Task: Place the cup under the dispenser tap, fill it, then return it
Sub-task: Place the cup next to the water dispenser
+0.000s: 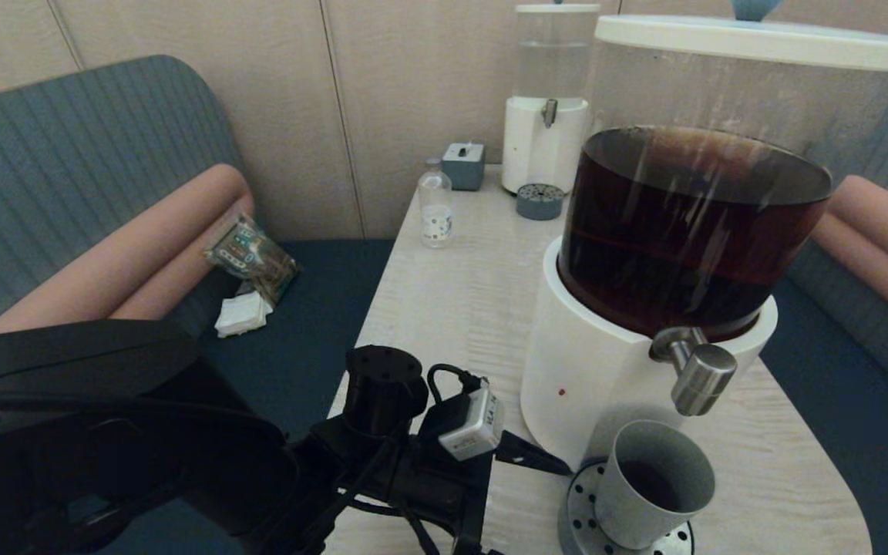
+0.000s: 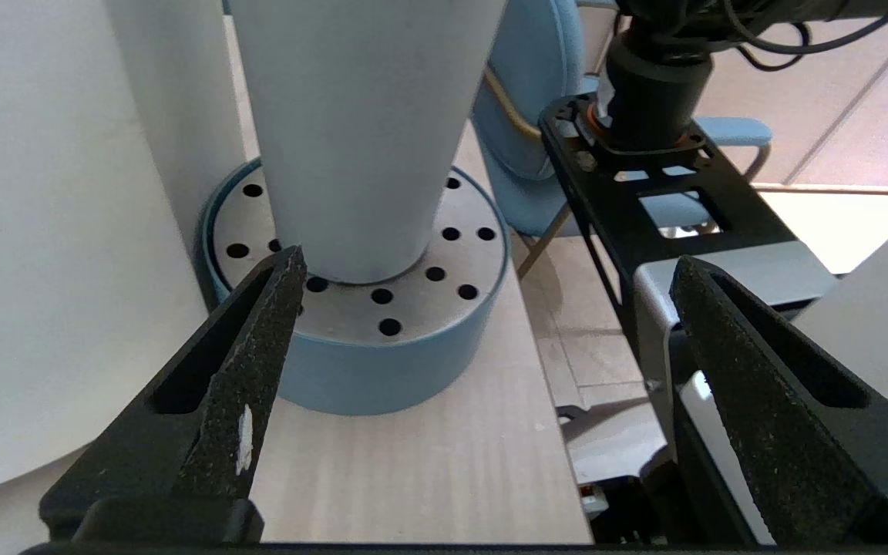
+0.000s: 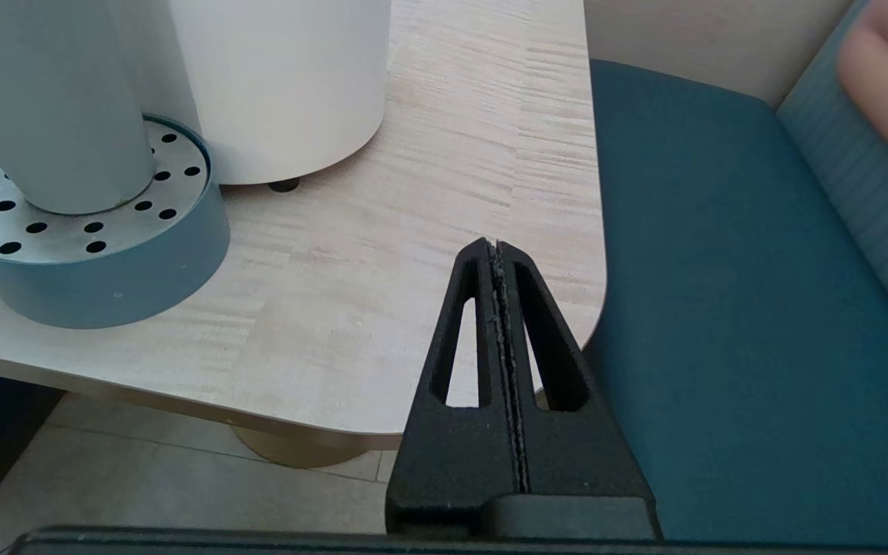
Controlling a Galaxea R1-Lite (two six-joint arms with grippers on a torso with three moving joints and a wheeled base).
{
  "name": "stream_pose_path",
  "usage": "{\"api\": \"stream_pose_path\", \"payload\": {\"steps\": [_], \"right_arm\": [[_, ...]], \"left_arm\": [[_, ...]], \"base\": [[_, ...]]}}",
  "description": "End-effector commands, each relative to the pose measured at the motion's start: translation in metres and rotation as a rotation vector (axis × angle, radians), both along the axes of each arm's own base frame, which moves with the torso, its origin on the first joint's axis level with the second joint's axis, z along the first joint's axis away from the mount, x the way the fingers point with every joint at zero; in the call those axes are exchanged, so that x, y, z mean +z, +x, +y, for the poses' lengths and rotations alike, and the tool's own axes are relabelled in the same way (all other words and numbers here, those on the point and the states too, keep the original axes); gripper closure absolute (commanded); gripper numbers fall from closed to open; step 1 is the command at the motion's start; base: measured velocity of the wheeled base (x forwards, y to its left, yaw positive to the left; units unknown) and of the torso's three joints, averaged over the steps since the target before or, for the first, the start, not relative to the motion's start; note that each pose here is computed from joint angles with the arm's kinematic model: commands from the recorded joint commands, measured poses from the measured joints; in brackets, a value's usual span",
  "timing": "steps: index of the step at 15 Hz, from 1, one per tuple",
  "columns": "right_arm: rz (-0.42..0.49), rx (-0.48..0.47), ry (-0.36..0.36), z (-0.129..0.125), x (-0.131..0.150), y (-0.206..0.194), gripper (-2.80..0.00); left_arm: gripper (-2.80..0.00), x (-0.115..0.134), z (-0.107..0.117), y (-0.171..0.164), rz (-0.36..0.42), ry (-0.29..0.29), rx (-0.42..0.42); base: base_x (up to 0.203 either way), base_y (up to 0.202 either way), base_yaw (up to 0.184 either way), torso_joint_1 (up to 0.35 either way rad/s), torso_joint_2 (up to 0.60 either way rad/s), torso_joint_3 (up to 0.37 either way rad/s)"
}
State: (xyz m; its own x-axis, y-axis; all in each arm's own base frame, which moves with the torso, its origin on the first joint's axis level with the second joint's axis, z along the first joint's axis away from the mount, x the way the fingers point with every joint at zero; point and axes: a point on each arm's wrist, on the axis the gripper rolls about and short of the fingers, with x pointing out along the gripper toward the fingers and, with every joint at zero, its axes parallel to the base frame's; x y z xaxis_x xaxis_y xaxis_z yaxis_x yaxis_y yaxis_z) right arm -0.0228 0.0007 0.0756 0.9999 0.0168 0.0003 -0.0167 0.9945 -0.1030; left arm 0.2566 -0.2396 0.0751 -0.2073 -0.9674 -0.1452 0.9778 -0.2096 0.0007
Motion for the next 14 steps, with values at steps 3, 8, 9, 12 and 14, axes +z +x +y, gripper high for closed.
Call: {"api": "stream_pose_path", "payload": {"steps": [3,8,9,12,14], "right_arm": [[0.005,0.0,-0.001,0.0,-0.003,0.0,0.0],[0.005,0.0,-0.001,0.0,-0.003,0.0,0.0],[0.006,0.0,-0.001,0.0,-0.003,0.0,0.0],[0.006,0.0,-0.001,0.0,-0.003,0.0,0.0],[0.005,0.0,-0.001,0.0,-0.003,0.0,0.0]], "left_arm": [[-2.8,-0.001,-0.009,-0.001,-0.003,-0.003,-0.005],[-2.8,-0.001,-0.019,-0.002,-0.007,0.003,0.014],[-2.8,-0.001,-0.02,0.0,-0.007,0.003,0.02],[-2.8,-0.003,-0.026,-0.001,-0.008,0.008,0.038],[-2.8,-0.004,-0.028,-0.002,-0.003,0.013,0.044]], "base": [[0.0,0.0,0.0,0.0,0.0,0.0],[0.0,0.0,0.0,0.0,0.0,0.0],[0.0,0.0,0.0,0.0,0.0,0.0],[0.0,0.0,0.0,0.0,0.0,0.0],[0.0,0.0,0.0,0.0,0.0,0.0]]}}
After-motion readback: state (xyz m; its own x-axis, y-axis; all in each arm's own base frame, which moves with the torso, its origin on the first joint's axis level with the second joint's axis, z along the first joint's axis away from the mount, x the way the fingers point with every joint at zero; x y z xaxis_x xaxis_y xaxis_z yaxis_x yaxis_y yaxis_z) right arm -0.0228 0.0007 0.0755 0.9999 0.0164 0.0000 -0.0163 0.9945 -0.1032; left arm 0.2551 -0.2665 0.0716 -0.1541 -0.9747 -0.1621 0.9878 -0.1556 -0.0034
